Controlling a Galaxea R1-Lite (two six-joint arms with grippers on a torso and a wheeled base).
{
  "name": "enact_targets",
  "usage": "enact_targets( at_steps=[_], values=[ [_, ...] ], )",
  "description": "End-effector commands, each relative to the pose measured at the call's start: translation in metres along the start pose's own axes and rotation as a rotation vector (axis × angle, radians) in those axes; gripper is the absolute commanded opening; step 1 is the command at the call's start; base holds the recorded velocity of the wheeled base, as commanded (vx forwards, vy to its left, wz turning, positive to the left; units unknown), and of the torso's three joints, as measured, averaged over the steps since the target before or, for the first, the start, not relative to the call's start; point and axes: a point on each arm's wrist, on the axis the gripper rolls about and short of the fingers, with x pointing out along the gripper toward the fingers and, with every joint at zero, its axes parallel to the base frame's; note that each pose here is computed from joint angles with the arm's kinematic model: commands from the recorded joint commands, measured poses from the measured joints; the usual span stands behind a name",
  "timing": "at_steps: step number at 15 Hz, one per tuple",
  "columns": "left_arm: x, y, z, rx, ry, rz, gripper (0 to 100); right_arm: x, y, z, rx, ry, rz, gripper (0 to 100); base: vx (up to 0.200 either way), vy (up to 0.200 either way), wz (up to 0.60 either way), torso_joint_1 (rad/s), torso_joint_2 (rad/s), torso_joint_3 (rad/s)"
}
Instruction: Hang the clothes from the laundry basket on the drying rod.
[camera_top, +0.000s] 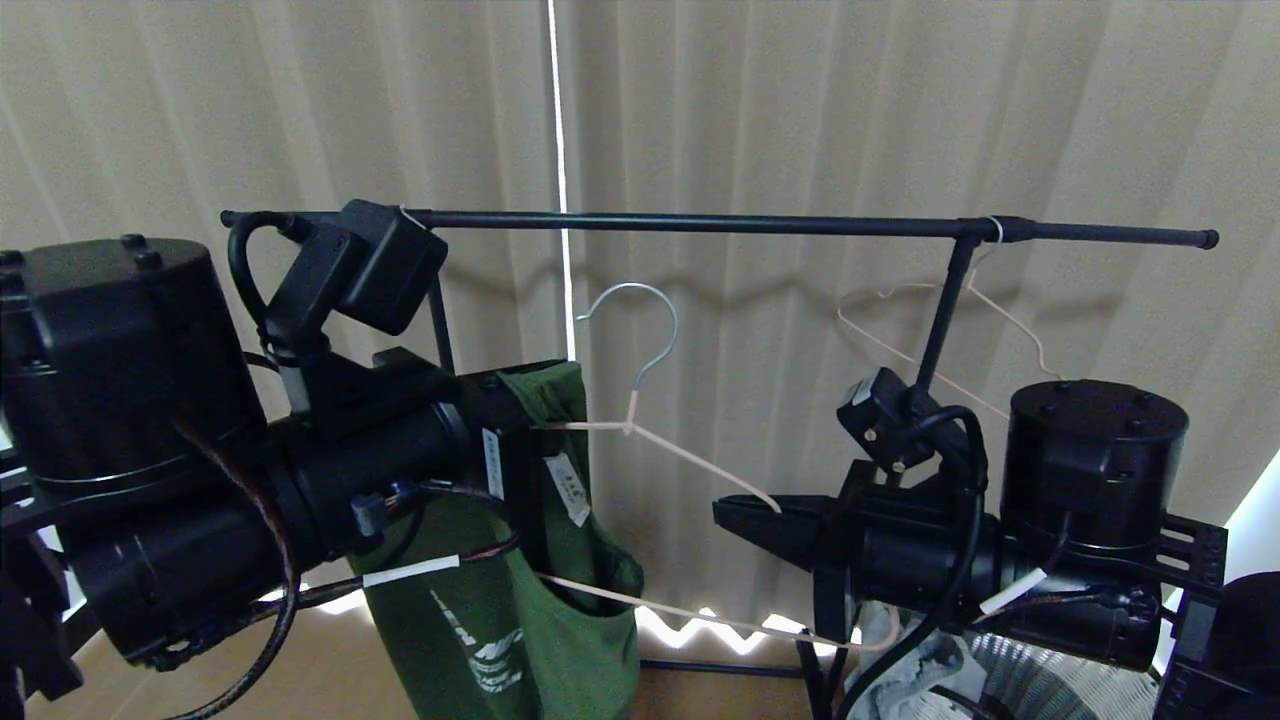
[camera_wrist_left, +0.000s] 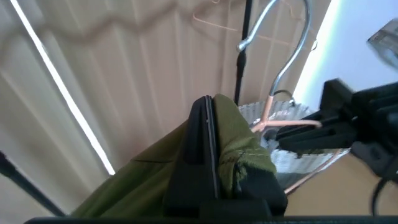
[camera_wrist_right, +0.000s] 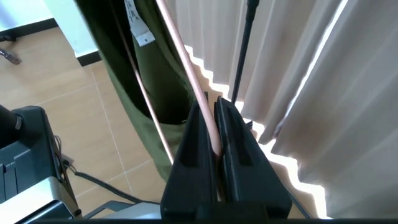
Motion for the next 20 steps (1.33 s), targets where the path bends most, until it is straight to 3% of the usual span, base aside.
enact_targets(
  at_steps=[1,3,4,6,14,17,18,20],
  values=[
    [-0.001,0.001,0.005,0.011,-0.016,0.003,0,-0.001,0.0,0.0,-0.001,0.001,-0.004,0,0.0,0.0,0.0,0.0,0.0,0.0],
    [0.001,0.001,0.004,0.083,-0.009,0.0,0,0.001,0.0,-0.004,0.004,0.017,-0.004,0,0.0,0.0,0.0,0.0,0.0,0.0],
    [0.003,0.002,0.0,0.192,0.008,0.0,0,0.005,-0.001,-0.004,0.004,0.022,-0.003,0,0.0,0.0,0.0,0.0,0.0,0.0],
    [0.005,0.003,0.002,0.27,0.003,0.007,0,0.009,-0.001,0.0,-0.001,0.012,-0.002,0,0.0,0.0,0.0,0.0,0.0,0.0],
    [-0.005,0.002,0.008,0.279,0.0,-0.002,0,0.009,-0.003,0.005,0.0,0.002,-0.015,0,0.0,0.0,0.0,0.0,0.0,0.0],
    [-0.009,0.003,0.012,0.277,-0.013,0.006,0,0.006,-0.012,0.007,0.008,-0.008,-0.047,0,0.0,0.0,0.0,0.0,0.0,0.0],
    [-0.009,0.003,0.012,0.277,-0.014,0.007,100,0.005,-0.014,0.007,0.009,-0.012,-0.052,0,0.0,0.0,0.0,0.0,0.0,0.0],
    [-0.01,0.003,0.013,0.277,-0.019,0.007,100,0.002,-0.019,0.01,0.012,-0.024,-0.073,0,0.0,0.0,0.0,0.0,0.0,0.0]
  ],
)
